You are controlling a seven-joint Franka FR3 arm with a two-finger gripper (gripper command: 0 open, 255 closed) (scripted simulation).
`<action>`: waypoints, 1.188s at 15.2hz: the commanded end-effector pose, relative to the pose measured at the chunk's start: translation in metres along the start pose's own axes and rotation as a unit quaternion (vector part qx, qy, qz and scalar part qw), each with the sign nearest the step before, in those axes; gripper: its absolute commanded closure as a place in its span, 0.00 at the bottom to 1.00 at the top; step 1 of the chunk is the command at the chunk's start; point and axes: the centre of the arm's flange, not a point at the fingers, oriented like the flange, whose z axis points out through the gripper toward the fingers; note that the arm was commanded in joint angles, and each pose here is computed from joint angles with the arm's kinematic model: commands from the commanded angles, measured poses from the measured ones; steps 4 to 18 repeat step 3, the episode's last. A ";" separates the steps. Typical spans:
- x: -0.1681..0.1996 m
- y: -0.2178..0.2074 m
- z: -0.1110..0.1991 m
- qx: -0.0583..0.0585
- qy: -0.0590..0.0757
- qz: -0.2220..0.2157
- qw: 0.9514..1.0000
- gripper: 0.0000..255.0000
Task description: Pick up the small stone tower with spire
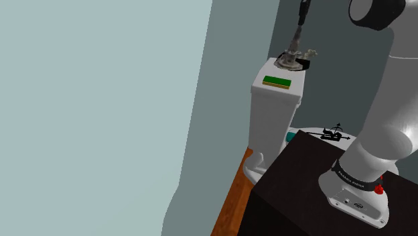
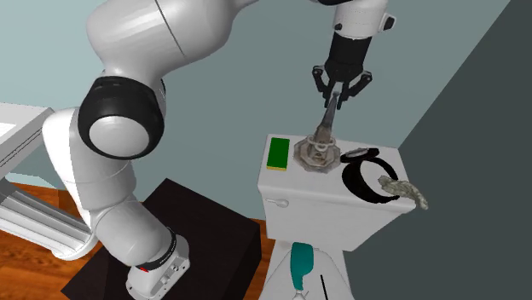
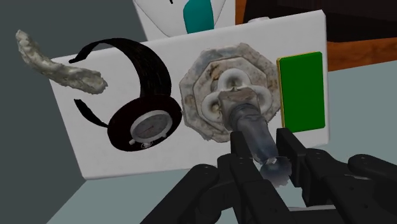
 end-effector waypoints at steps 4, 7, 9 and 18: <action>-0.001 0.000 -0.012 0.000 0.000 0.000 1.000 1.00; -0.001 0.000 -0.012 0.000 0.000 0.000 1.000 1.00; -0.001 0.000 -0.012 0.000 0.000 0.000 1.000 1.00; -0.001 0.000 -0.012 0.000 0.000 0.000 1.000 1.00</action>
